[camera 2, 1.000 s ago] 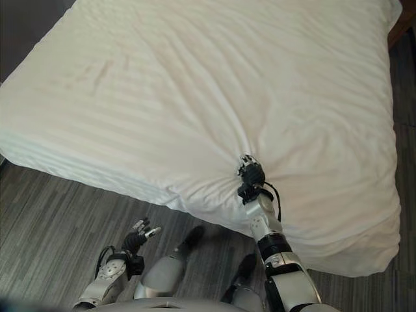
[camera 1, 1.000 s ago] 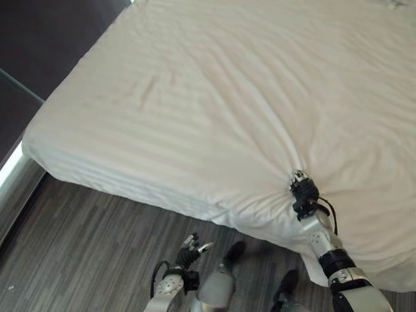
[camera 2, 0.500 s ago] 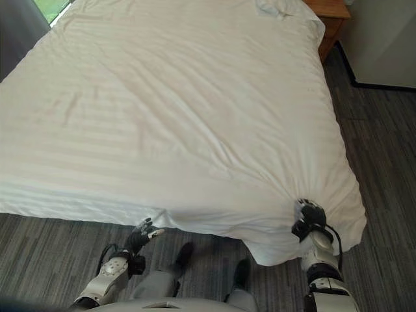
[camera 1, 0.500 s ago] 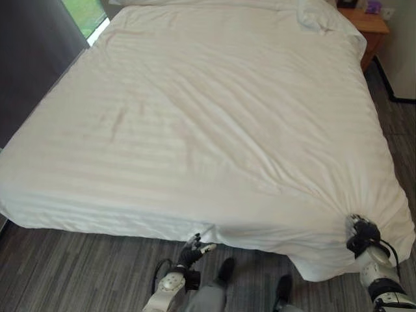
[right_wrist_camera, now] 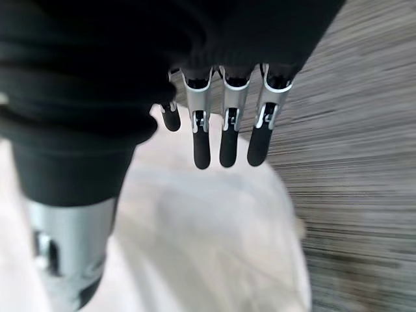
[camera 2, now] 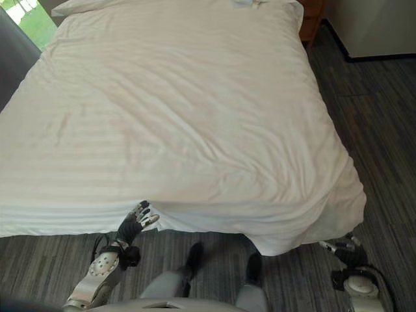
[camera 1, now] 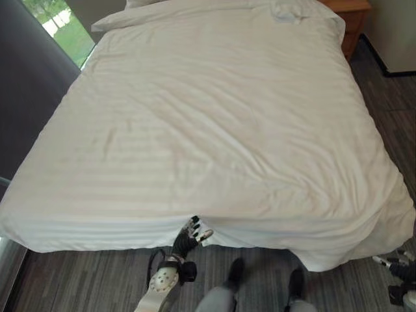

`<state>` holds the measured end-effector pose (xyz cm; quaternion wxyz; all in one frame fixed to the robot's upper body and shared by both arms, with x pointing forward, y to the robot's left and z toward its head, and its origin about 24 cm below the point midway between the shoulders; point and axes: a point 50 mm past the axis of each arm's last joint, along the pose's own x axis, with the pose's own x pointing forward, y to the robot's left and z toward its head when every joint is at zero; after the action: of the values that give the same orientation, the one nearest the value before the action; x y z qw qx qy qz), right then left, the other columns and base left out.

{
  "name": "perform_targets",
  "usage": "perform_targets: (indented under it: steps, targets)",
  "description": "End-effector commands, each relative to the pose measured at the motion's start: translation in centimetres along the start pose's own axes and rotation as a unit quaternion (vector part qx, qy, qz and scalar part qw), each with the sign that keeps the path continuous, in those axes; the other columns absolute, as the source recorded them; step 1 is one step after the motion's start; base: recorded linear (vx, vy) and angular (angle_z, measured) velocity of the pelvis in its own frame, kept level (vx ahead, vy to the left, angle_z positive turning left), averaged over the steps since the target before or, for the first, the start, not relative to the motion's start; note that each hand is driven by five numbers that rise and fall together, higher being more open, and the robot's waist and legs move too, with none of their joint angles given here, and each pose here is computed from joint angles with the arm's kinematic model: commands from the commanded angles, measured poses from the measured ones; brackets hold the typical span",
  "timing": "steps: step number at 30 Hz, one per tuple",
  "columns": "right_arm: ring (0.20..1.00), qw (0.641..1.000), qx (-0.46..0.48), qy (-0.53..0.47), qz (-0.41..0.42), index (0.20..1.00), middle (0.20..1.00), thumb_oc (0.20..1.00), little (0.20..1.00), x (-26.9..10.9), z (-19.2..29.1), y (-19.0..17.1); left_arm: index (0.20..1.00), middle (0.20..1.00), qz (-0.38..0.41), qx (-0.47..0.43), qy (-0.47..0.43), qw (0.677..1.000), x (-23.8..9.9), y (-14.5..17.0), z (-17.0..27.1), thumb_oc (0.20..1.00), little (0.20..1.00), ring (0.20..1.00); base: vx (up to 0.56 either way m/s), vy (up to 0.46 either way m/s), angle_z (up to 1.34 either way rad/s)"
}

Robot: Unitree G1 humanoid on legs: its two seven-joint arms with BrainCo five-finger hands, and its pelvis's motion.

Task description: Making the bed.

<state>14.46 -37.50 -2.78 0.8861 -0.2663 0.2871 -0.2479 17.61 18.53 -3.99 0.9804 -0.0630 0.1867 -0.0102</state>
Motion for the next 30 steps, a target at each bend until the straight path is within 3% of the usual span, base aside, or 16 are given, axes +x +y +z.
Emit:
perform_targets:
  steps: [1, 6, 11, 15, 17, 22, 30]
  targets:
    - [1.0, 0.994, -0.04, -0.101, 0.031, 1.0, 1.0, 1.0, 1.0, 0.7, 4.5, 0.6, 1.0, 1.0, -0.032, -0.007, -0.083, 0.996, 0.5, -0.1, 3.7, 1.0, 1.0, 1.0, -0.07, -0.046, 0.22]
    - [1.0, 0.971, -0.075, -0.211, 0.089, 1.0, 1.0, 1.0, 1.0, -0.7, 8.7, 2.3, 1.0, 1.0, -0.042, -0.01, -0.099, 0.994, -0.7, 0.2, 4.3, 1.0, 1.0, 1.0, -0.04, -0.051, 0.05]
    - [1.0, 0.952, -0.095, -0.274, 0.094, 1.0, 1.0, 1.0, 1.0, -1.5, 11.5, 2.3, 1.0, 1.0, -0.072, -0.009, -0.093, 0.993, -1.9, 0.0, 4.2, 1.0, 1.0, 1.0, -0.03, -0.068, -0.04]
    - [1.0, 0.95, -0.076, -0.281, 0.115, 1.0, 1.0, 1.0, 1.0, -2.1, 11.5, 4.6, 1.0, 1.0, -0.069, -0.05, -0.107, 0.991, -2.0, -1.1, 4.4, 1.0, 1.0, 1.0, -0.05, -0.044, 0.0]
    - [1.0, 0.944, -0.078, -0.295, 0.126, 1.0, 1.0, 1.0, 1.0, -2.8, 11.7, 7.2, 1.0, 1.0, -0.063, -0.025, -0.168, 0.983, -1.3, -1.6, 6.9, 1.0, 1.0, 1.0, -0.21, -0.064, -0.2]
    - [1.0, 0.94, -0.079, -0.3, 0.14, 1.0, 1.0, 1.0, 1.0, -2.7, 13.0, 10.5, 1.0, 1.0, -0.055, 0.014, -0.205, 0.977, 0.7, -3.2, 8.5, 1.0, 1.0, 1.0, -0.2, 0.029, -0.32]
    - [1.0, 0.955, -0.1, -0.252, 0.12, 1.0, 1.0, 1.0, 1.0, -1.1, 12.5, 12.3, 1.0, 1.0, -0.042, 0.085, -0.149, 0.984, 3.4, -5.0, 5.9, 1.0, 1.0, 1.0, -0.07, 0.169, -0.39]
